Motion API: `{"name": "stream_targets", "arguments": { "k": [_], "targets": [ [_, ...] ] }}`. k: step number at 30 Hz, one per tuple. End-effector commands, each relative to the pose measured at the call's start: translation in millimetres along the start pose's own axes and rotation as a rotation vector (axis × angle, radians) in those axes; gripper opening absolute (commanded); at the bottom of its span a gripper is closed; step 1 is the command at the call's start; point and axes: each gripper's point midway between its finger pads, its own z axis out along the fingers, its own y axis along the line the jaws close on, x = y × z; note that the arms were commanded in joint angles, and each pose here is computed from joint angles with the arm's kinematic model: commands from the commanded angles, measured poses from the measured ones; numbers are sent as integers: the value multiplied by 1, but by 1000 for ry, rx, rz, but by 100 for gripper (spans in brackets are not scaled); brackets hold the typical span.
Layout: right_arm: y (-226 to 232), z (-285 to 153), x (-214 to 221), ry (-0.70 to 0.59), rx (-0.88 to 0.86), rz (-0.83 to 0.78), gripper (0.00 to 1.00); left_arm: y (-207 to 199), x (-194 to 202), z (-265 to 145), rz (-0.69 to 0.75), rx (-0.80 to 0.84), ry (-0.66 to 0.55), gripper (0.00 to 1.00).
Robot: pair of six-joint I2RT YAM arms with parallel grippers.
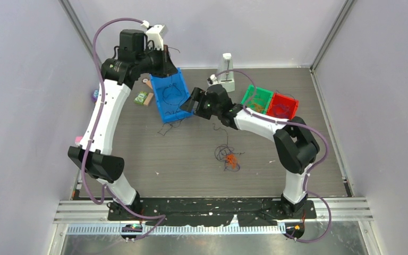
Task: Untangle the cables
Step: Place the cable in the bin.
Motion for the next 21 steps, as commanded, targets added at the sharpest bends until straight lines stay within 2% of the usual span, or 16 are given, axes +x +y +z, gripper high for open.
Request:
{"name": "stream_targets", "arguments": {
  "k": [1, 8, 19, 21],
  "targets": [
    [29, 17, -32, -124, -43, 73, 80, -10, -18, -22, 42, 29, -73, 0],
    [17, 41, -35, -159, -13, 132, 71, -7, -20, -25, 38, 25, -80, 0],
    [0, 74, -25, -132, 22, 189, 65, -5, -21, -25, 33, 24, -83, 0],
    [0, 74, -23, -127, 15, 193, 54, -6, -21, -25, 32, 27, -83, 0]
  ]
}}
